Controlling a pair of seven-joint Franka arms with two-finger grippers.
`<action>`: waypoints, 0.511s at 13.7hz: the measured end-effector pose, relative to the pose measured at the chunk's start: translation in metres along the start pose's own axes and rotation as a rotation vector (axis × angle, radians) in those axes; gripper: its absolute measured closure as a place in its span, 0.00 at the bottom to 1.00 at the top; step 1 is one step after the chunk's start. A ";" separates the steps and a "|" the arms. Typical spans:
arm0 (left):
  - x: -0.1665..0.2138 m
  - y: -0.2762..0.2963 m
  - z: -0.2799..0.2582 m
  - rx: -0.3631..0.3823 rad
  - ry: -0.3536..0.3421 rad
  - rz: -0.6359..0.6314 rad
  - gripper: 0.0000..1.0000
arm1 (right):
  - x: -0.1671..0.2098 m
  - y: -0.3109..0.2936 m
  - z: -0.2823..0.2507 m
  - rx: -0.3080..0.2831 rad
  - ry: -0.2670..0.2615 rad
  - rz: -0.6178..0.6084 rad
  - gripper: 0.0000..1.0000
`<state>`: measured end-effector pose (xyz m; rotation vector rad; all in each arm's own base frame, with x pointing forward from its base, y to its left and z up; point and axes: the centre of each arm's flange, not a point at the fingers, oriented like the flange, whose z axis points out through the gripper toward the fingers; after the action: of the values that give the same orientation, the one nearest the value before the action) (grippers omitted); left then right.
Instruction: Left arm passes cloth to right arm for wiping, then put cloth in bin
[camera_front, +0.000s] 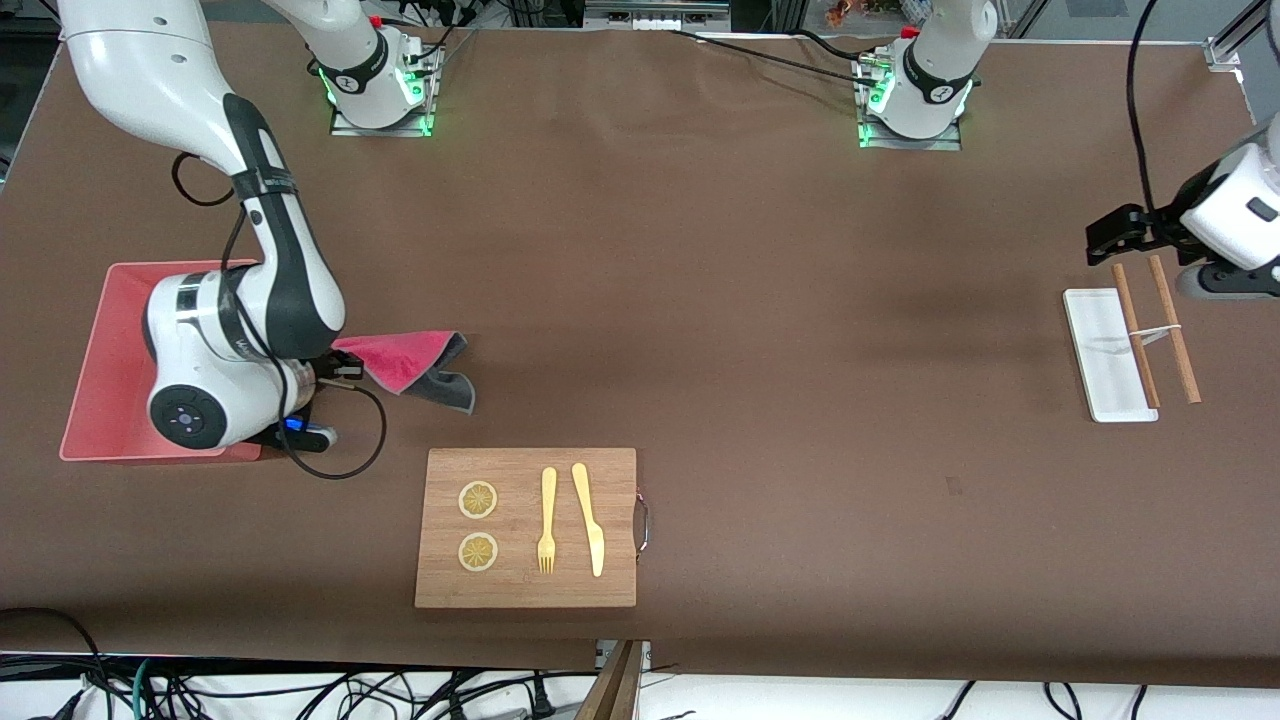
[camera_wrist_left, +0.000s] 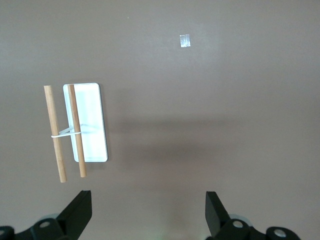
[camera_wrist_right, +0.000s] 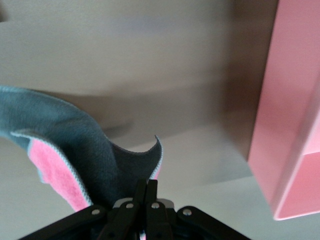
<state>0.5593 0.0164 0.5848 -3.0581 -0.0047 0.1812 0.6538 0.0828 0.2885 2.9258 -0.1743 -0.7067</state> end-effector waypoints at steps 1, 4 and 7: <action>0.000 -0.003 -0.003 -0.003 0.006 -0.002 0.00 | -0.001 -0.002 -0.002 -0.008 0.005 -0.009 0.98; 0.001 -0.003 -0.009 -0.005 0.019 -0.001 0.00 | -0.013 -0.048 -0.002 -0.033 0.027 0.021 0.98; 0.005 0.005 -0.004 -0.009 0.010 0.015 0.00 | -0.029 -0.121 0.008 -0.033 0.071 0.116 0.98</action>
<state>0.5642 0.0112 0.5875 -3.0687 0.0186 0.1679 0.6342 0.2058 0.2762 2.8764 -0.3182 -0.5816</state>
